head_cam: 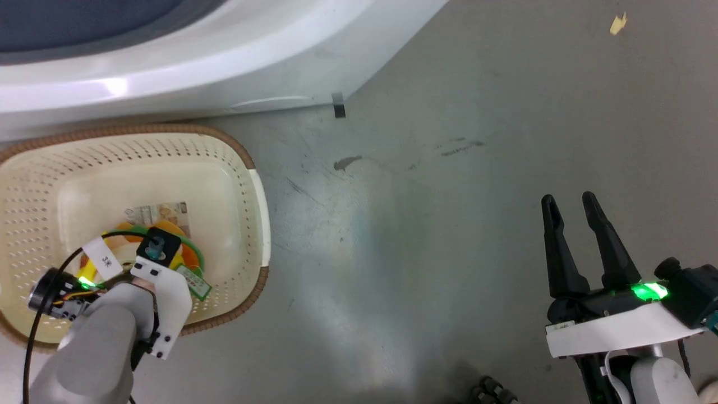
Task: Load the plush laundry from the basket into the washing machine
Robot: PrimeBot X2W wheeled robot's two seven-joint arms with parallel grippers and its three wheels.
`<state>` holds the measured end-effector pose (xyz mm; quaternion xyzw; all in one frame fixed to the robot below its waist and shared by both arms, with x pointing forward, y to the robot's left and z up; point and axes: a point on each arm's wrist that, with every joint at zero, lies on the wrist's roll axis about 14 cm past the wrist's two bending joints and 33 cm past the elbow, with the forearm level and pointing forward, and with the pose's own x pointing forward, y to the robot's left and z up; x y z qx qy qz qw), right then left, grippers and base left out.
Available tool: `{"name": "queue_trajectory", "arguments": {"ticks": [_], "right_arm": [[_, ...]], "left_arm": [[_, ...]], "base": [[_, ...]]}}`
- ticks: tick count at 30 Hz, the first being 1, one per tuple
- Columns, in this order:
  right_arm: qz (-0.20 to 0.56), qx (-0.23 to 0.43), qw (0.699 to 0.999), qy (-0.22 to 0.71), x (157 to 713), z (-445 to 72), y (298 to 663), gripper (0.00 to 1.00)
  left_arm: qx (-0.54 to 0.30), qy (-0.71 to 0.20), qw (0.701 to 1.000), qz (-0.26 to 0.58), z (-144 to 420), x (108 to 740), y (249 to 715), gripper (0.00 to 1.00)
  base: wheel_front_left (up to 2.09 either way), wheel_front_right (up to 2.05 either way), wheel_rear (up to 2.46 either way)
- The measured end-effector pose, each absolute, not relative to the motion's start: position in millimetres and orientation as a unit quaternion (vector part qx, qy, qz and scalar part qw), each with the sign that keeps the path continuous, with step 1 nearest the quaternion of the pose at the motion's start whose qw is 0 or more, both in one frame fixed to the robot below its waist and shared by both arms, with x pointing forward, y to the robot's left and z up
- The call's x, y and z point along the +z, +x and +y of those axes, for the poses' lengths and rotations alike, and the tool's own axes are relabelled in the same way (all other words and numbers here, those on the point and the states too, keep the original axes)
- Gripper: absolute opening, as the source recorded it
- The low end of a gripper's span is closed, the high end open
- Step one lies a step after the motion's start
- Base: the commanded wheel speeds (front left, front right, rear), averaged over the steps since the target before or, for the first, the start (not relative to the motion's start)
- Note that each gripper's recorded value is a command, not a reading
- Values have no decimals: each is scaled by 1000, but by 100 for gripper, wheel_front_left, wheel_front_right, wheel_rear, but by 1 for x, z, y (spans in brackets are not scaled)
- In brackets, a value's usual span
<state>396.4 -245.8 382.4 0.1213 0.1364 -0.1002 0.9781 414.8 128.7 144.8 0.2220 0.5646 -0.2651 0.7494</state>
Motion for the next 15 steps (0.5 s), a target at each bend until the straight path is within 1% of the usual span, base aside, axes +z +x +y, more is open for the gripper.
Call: {"name": "queue_trajectory", "arguments": {"ticks": [3,4,5,9,15], "right_arm": [[142,-106,977,122,376,-248,396,100],[144,-108,976,123,374,-249,396,100],[146,-110,975,124,372,-250,396,100],[145,-113,975,129,369,-251,399,100],[124,-121,976,130,380,-259,405,100]], "left_arm": [[-272,236,731,579,131,133,411,100],[-272,239,725,586,133,129,410,39],[-272,242,719,592,135,124,408,0],[-274,245,697,615,139,110,398,0],[-267,246,697,618,139,100,401,0]], "base": [[0,0,0],[0,0,0],[0,0,0],[0,0,0],[0,0,0]]}}
